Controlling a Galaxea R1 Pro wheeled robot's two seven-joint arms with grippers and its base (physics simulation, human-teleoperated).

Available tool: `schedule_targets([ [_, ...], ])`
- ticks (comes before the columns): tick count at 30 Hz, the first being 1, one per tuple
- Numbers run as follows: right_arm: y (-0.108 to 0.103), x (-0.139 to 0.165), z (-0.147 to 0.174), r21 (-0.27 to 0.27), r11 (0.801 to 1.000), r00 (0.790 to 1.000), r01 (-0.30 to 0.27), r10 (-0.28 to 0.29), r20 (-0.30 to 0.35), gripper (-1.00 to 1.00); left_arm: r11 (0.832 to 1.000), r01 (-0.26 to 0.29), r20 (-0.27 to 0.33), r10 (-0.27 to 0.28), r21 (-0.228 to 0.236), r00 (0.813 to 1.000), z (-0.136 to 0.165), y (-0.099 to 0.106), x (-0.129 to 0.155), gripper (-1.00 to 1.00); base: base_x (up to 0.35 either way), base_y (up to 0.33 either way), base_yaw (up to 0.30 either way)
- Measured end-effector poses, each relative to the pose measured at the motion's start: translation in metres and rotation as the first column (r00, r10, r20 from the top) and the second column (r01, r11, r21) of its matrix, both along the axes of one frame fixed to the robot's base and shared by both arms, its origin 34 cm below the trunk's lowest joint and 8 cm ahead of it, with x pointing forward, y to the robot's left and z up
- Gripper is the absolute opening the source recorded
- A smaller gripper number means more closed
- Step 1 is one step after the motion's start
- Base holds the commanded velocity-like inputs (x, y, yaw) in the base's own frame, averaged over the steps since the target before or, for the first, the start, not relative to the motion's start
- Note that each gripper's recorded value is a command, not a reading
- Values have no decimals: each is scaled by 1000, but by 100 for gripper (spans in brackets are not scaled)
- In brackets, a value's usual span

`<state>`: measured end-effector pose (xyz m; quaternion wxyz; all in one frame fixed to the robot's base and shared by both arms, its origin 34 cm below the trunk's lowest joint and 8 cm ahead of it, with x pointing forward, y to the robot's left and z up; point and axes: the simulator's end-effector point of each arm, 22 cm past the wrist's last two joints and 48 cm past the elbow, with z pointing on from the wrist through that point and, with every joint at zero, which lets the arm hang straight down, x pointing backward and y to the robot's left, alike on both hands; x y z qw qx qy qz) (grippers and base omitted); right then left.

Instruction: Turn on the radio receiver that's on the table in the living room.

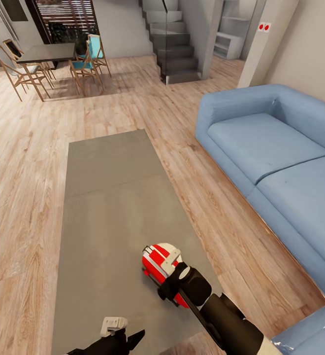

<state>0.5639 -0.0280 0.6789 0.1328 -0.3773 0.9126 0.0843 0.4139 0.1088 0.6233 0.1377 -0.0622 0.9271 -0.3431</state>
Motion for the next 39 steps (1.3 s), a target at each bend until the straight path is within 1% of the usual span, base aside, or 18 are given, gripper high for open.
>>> schedule_targets([
  [4, -3, -4, -7, -13, 1000, 1000, 0, 0, -17, 100, 1000, 0, 0, 0, 0, 1000, 0, 0, 0, 100, 0, 0, 0],
  [10, -12, -14, -21, -47, 999, 999, -4, 2, -48, 100, 1000, 0, 0, 0, 0, 1000, 0, 0, 0, 100, 0, 0, 0],
  [14, -16, -14, -23, -61, 998, 999, -8, 5, -45, 100, 1000, 0, -1, 0, 0, 1000, 0, 0, 0, 100, 0, 0, 0],
  [23, -18, -13, -24, -70, 997, 999, -11, 8, -42, 100, 1000, 0, -1, 0, 0, 1000, 0, 0, 0, 100, 0, 0, 0],
  [24, -18, -13, -24, -71, 997, 999, -8, 5, -42, 100, 1000, 0, -1, 0, -1, 1000, 0, 0, 0, 100, 0, 0, 0],
  [27, -28, -4, -24, -73, 997, 999, 29, -32, -41, 100, 1000, 0, -1, 0, 0, 1000, 0, 0, 0, 100, 0, 0, 0],
  [30, -32, -1, -25, -73, 996, 998, 47, -50, -41, 100, 1000, 0, -1, 0, -1, 1000, 0, 0, 0, 100, 0, 0, 0],
  [39, -36, 2, -25, -75, 995, 997, 60, -63, -42, 100, 1000, 0, -1, 0, -1, 1000, 0, 0, 0, 100, 0, 0, 0],
])
